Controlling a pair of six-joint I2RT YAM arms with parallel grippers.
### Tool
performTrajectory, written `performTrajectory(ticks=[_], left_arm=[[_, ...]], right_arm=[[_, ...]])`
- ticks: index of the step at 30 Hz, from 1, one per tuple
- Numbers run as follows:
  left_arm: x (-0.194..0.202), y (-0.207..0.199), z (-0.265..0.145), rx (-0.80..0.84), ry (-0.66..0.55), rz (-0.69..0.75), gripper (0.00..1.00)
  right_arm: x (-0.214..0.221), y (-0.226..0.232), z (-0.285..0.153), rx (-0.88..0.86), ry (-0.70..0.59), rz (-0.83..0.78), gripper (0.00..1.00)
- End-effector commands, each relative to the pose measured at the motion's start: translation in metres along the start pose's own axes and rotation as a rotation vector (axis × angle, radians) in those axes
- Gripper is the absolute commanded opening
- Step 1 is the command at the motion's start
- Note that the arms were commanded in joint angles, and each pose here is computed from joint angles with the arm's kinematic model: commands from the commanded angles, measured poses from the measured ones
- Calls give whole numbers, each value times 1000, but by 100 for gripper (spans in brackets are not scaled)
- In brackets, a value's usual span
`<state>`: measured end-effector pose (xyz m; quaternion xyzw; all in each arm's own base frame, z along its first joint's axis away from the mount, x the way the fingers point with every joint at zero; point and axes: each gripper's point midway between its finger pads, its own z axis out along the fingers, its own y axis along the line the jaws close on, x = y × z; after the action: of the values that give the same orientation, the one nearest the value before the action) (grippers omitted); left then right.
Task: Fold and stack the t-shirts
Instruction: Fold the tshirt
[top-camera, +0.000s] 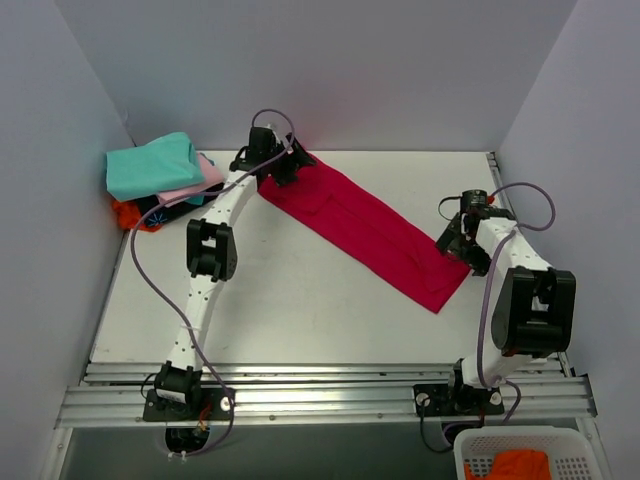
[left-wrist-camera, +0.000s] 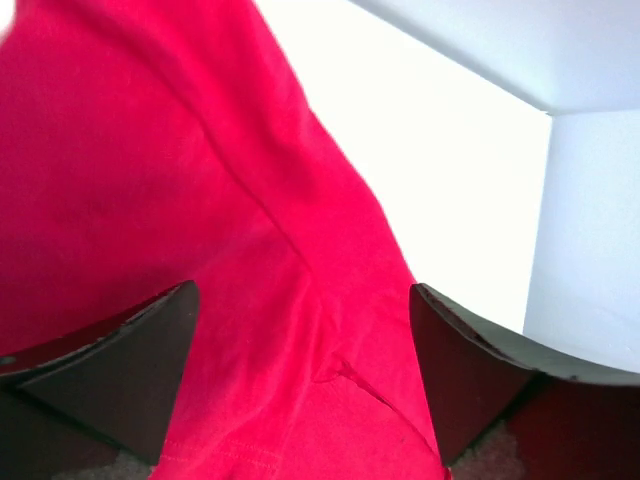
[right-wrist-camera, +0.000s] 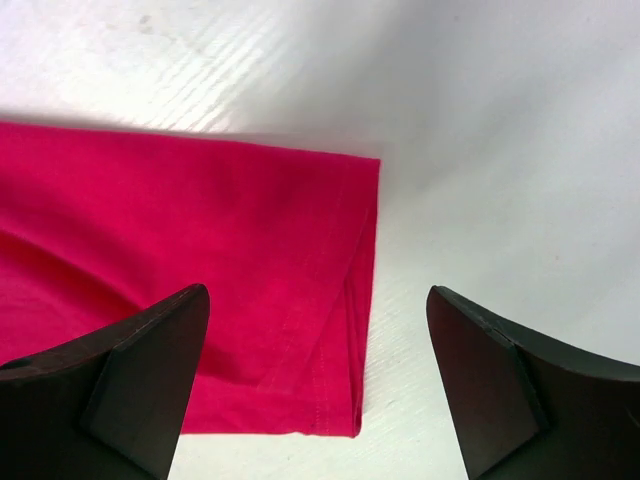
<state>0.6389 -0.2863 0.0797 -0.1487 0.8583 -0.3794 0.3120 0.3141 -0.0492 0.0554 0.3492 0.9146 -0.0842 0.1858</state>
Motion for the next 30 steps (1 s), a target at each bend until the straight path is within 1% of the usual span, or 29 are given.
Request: performTrajectory(ticks=[1,2,4,5,6,7,8,9,10,11,12,13,14,15,16,17,18,19,20,21,22,23,25,26,30], left_arm=[[-54,-138,-82,307,-136,119,94],[-53,-139,-88,301,-137,124,94],[-64,-155,-115,314,-173,155,94],[-72,-173,-143,326,-194,168,94],[-74,-175,-153,312,-201,168,94],[-74,-179,-163,303,-205,189,94],[-70,-190,-186,290,-200,200,94],[-68,-191,-194,252,-215,207,94],[-48,-197,-204,228,-193,242,94],[-28,-189,-203,174,-157,246,94],[13,-161,-183,61,-93,245,94],[33,-165,-194,52,-74,242,94],[56,-157,-190,29,-35,220,96],[81,-148,-187,-12,2,128,98],[132,-125,-185,-89,67,94,99],[153,-125,-182,-88,69,68,100],[176,-122,-182,-116,77,-5,100],[197,-105,-181,-176,62,-20,100],[233,-117,-182,-169,92,0,100],[246,-120,-182,-183,88,-24,100],[259,-118,-179,-213,83,-14,100],[269,-128,-182,-232,58,19,100],[279,-134,-181,-265,36,13,100],[283,-131,-176,-302,21,15,100],[319,-131,-160,-323,57,-85,100]], right_arm=[[-14,7,-31,-55,-72,18,86],[-11,7,-32,-62,-66,18,86],[-8,10,-37,-91,-75,31,86],[-7,11,-39,-102,-77,33,86],[-1,11,-38,-104,-70,29,86],[-1,11,-43,-123,-84,36,86],[1,11,-43,-125,-84,36,86],[3,10,-45,-130,-85,38,86],[6,8,-47,-138,-89,42,86],[6,7,-49,-141,-94,43,86],[7,6,-51,-141,-96,45,86],[4,5,-56,-147,-110,49,87],[3,5,-59,-151,-116,51,87],[2,3,-62,-150,-119,52,87],[-3,4,-69,-157,-141,57,87],[-6,3,-73,-158,-149,59,87],[-6,1,-76,-156,-151,60,87],[-10,1,-84,-164,-168,66,88],[-11,-1,-87,-160,-176,69,88],[-10,-4,-90,-153,-175,65,88],[-11,-6,-95,-157,-184,64,88],[-13,-7,-98,-157,-193,65,88],[-13,-12,-103,-149,-204,59,88],[-12,-15,-104,-143,-206,57,89],[-7,-26,-109,-129,-217,46,89]])
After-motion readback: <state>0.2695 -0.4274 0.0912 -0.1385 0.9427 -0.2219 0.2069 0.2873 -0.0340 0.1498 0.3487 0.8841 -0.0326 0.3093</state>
